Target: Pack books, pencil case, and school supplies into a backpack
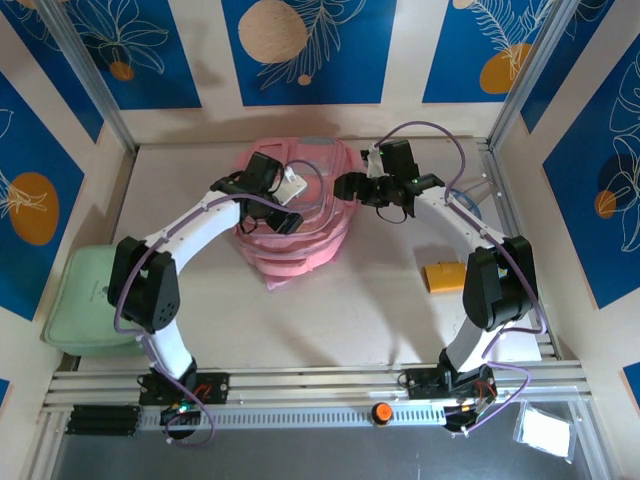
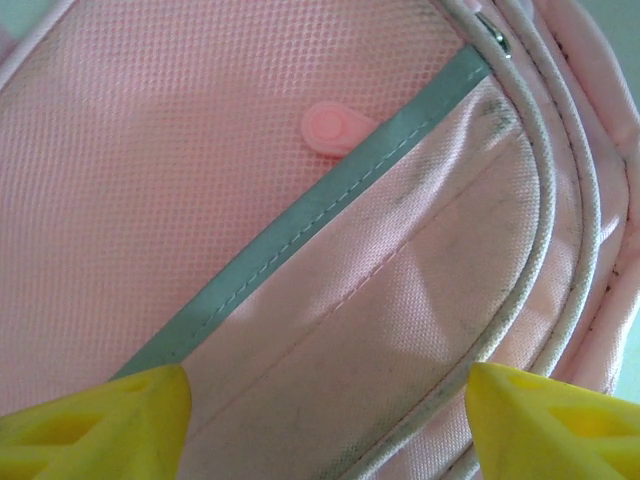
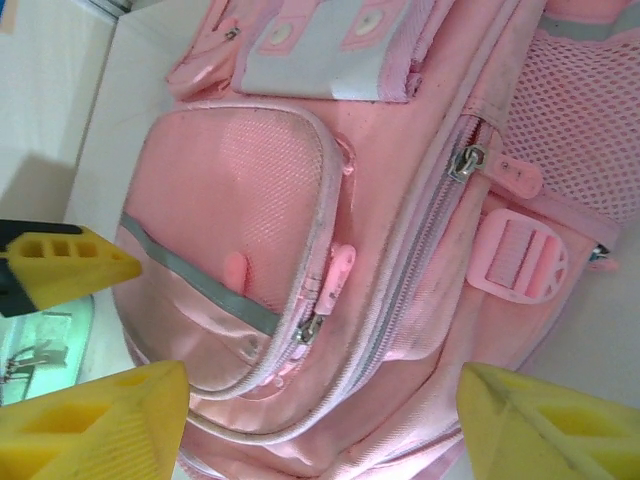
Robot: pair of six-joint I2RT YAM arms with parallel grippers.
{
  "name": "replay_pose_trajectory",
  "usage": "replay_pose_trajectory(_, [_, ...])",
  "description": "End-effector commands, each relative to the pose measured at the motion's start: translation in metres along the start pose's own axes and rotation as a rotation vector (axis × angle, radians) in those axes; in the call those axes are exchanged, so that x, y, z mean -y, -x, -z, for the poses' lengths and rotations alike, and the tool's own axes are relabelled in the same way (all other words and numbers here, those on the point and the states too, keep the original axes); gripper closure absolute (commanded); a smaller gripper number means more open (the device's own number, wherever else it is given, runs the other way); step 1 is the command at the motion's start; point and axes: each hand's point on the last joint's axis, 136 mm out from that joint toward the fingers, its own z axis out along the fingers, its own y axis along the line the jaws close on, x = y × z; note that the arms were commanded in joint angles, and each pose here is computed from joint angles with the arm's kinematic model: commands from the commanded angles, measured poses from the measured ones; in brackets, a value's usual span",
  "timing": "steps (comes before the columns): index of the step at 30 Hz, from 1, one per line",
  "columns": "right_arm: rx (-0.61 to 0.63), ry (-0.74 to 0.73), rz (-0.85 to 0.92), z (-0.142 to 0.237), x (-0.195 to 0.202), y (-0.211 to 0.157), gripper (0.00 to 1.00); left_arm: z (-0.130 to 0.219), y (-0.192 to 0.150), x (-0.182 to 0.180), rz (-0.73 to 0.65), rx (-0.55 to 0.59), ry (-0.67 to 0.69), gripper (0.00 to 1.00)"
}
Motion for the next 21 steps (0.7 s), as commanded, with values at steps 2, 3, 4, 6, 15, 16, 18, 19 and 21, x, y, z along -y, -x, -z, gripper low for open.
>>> replay_pose_trajectory(2, [-0.014,0.07,-0.05,-0.001,-0.006,-0.001,0.29,-0.005,0.002,0.006,-0.151,-0.019,-0.036,0.28])
replay_pose_trajectory(3, [-0.015,0.076,-0.055,-0.001,-0.006,-0.001,0.29,-0.006,-0.001,0.008,-0.162,-0.028,-0.051,0.28])
replay_pose_trajectory(4, [-0.017,0.08,-0.06,-0.002,-0.006,-0.001,0.29,-0.007,-0.002,0.01,-0.171,-0.031,-0.061,0.28])
replay_pose_trajectory(6, [-0.023,0.089,-0.066,-0.004,-0.007,-0.001,0.29,-0.007,-0.006,0.015,-0.184,-0.031,-0.085,0.28])
replay_pose_trajectory(15, [-0.052,0.117,-0.092,-0.012,-0.008,-0.004,0.3,-0.008,-0.005,0.021,-0.213,0.002,-0.109,0.26])
replay_pose_trajectory(16, [-0.054,0.121,-0.093,-0.013,-0.008,-0.004,0.3,-0.011,-0.005,0.017,-0.213,-0.005,-0.085,0.27])
replay_pose_trajectory(18, [-0.058,0.133,-0.099,-0.015,-0.01,-0.003,0.3,-0.015,-0.006,0.009,-0.211,-0.022,-0.047,0.29])
replay_pose_trajectory(19, [-0.059,0.145,-0.098,-0.016,-0.012,-0.003,0.3,-0.017,-0.005,0.005,-0.207,-0.029,-0.028,0.32])
replay_pose_trajectory(21, [-0.065,0.167,-0.104,-0.019,-0.014,-0.003,0.3,-0.018,-0.005,0.003,-0.208,-0.034,-0.019,0.38])
